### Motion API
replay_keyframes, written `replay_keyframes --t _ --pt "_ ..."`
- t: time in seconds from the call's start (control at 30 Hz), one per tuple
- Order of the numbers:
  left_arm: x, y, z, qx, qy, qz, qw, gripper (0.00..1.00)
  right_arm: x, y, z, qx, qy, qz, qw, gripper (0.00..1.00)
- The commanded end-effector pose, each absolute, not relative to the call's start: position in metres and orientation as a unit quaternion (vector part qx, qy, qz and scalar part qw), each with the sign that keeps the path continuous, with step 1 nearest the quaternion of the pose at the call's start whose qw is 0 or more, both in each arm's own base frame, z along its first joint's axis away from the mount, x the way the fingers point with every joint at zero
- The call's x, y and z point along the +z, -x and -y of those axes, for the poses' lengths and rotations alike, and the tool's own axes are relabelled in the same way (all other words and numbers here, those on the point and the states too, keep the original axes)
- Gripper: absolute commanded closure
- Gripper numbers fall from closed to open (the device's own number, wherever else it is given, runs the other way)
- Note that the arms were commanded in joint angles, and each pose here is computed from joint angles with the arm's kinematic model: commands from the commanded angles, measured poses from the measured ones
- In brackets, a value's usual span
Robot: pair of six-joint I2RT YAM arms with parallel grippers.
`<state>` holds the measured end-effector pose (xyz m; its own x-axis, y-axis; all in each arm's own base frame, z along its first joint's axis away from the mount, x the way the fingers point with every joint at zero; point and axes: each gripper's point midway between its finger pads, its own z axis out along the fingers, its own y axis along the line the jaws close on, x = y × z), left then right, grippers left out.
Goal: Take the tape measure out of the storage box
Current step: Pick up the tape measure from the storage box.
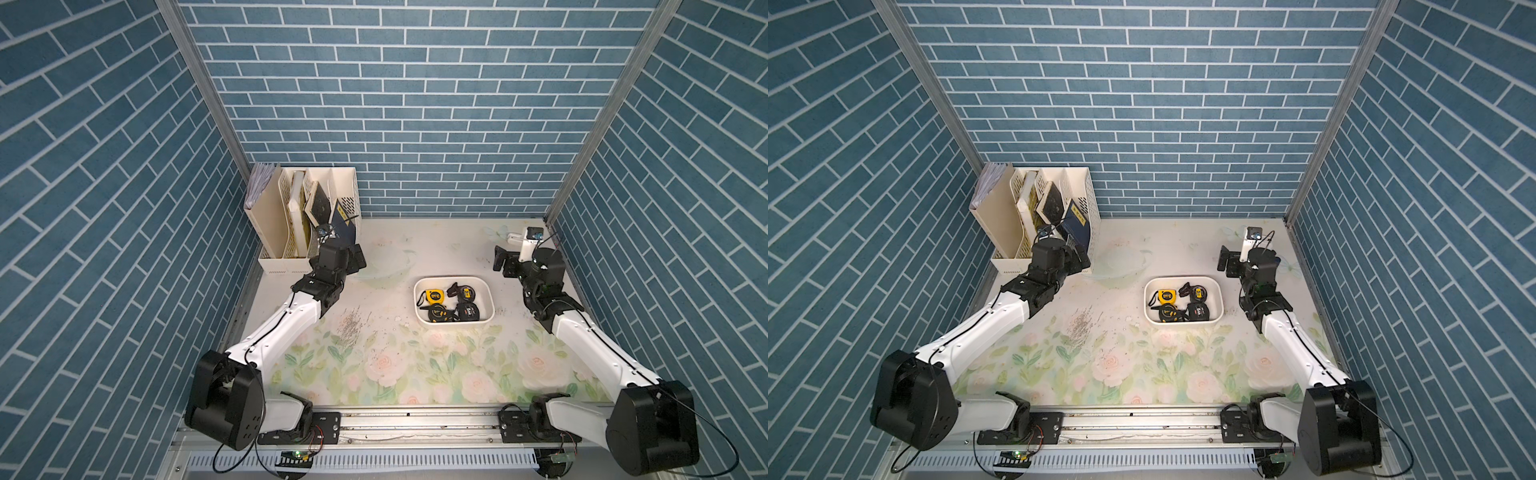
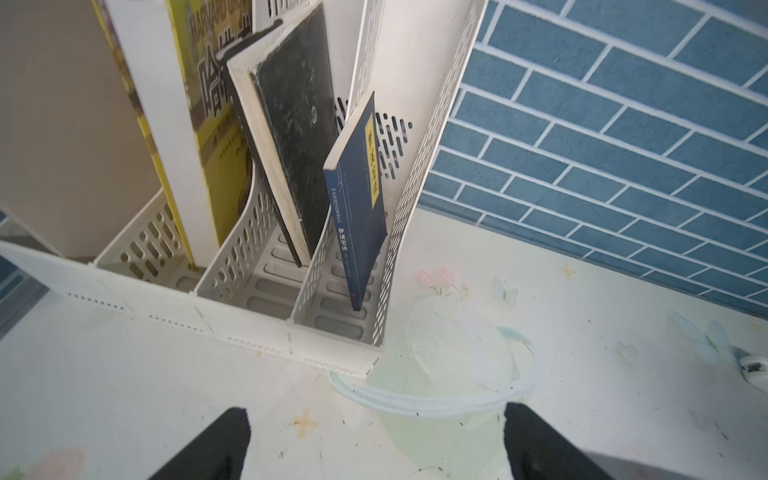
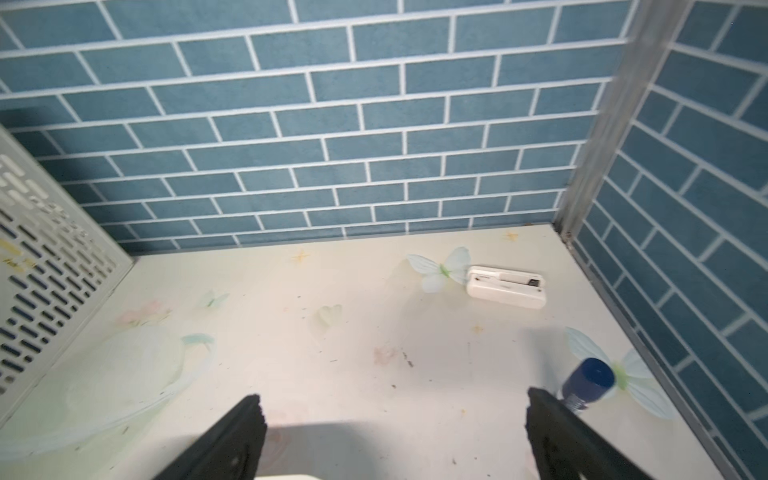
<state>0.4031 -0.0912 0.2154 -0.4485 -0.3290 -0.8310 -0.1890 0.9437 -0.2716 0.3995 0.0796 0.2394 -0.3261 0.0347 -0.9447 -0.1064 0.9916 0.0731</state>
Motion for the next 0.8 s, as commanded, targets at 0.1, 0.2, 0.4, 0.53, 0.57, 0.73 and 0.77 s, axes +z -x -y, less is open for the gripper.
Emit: replay_keyframes --t 0.1,0.2,0.4,0.53,0.57,0.73,0.77 --pt "0.213 -0.39 0.094 -0.111 0.212 -0.855 0.46 0.0 0.179 -0.386 -0.105 0.04 0.025 -0.883 0.467 0.0" --pt "0.213 -0.394 0.096 -0.114 0.227 -0.857 0.448 0.0 0.166 -0.378 -0.121 0.048 0.021 -0.893 0.447 0.0" --pt "0.211 -0.402 0.101 -0.119 0.236 -0.858 0.44 0.0 0.154 -0.371 -0.159 0.056 0.041 -0.906 0.418 0.0" --pt "0.212 -0.405 0.108 -0.128 0.232 -0.86 0.437 0.0 0.143 -0.369 -0.179 0.059 0.052 -0.915 0.396 0.03" --pt "0.213 -0.406 0.108 -0.13 0.232 -0.859 0.438 0.0 0.14 -0.368 -0.182 0.06 0.053 -0.917 0.391 0.05" --pt "0.214 -0.407 0.112 -0.139 0.232 -0.858 0.436 0.0 0.127 -0.364 -0.187 0.054 0.051 -0.929 0.363 0.23" --pt "0.213 -0.406 0.111 -0.139 0.233 -0.859 0.435 0.0 0.126 -0.362 -0.187 0.054 0.049 -0.93 0.359 0.23"
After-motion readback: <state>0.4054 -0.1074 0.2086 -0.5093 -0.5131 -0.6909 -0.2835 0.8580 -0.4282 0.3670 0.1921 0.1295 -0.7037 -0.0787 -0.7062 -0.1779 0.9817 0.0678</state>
